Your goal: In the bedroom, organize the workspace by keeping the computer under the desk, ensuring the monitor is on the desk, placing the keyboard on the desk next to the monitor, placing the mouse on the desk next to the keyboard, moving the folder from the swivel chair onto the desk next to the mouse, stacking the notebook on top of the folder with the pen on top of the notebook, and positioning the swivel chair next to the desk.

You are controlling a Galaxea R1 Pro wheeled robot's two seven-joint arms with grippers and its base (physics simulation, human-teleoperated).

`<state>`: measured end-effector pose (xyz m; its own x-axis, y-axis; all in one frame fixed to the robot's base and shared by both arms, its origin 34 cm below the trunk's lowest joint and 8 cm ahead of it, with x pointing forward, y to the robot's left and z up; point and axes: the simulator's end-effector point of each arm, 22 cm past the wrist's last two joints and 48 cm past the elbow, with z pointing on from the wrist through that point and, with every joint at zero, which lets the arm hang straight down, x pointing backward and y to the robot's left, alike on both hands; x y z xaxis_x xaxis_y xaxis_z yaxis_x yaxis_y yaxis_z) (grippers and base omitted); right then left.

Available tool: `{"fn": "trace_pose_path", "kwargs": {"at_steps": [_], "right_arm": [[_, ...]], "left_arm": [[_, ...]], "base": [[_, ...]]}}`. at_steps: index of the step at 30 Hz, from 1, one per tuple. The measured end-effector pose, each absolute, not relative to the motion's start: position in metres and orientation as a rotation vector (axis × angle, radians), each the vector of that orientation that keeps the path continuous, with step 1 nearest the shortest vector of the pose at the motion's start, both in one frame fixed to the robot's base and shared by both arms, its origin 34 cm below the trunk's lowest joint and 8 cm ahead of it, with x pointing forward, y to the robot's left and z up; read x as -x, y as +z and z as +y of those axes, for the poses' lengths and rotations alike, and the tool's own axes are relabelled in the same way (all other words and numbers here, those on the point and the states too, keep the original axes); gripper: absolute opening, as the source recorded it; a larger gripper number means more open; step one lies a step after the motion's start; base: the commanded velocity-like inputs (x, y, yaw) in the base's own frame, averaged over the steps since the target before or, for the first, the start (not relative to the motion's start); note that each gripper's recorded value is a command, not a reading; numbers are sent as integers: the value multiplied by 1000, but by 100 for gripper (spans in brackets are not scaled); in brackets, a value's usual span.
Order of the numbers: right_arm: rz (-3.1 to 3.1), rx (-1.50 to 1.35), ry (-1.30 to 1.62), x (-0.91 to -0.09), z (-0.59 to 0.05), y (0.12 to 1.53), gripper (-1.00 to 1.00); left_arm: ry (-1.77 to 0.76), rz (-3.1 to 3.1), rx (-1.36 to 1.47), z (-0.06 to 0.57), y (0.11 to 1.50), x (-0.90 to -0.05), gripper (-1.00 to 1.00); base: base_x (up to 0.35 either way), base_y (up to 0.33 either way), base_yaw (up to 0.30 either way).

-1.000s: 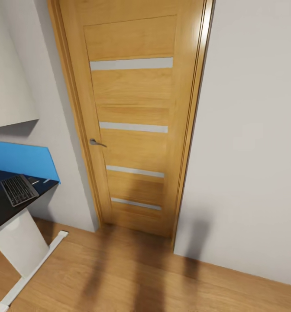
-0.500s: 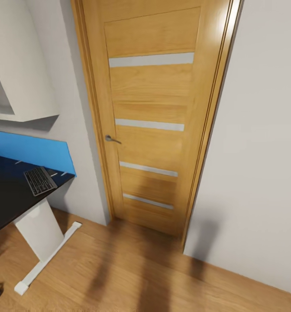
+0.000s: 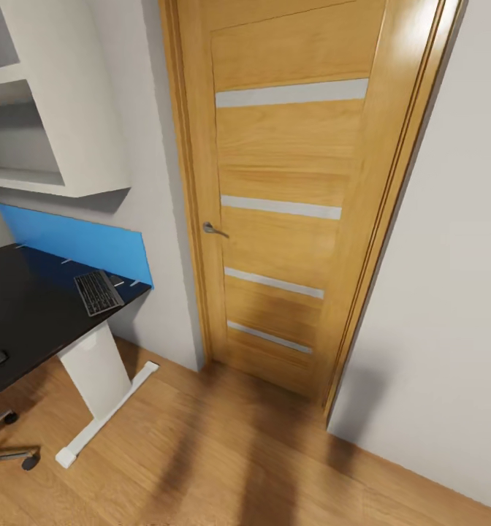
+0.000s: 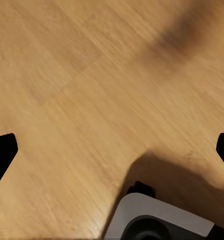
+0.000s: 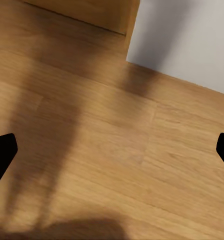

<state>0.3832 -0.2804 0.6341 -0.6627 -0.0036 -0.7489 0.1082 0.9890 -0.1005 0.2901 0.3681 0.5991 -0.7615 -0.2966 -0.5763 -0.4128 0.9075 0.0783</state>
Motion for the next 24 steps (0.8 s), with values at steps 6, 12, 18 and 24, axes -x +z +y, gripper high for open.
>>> {"fn": "trace_pose_path", "kwargs": {"at_steps": [6,12,18,24], "right_arm": [[2296,-72,-172,-381,-280,633,100],[2303,-71,-173,-379,-280,631,100],[2309,-71,-173,-377,-280,629,100],[2315,-71,-174,-375,-280,628,100]], "left_arm": [[270,2499,507,368,598,-287,100],[273,2505,507,368,597,-285,100],[277,2511,507,369,596,-283,100],[281,2516,507,370,595,-280,100]], "base": [[0,-97,216],[0,-55,216],[0,-4,216],[0,0,216]]}}
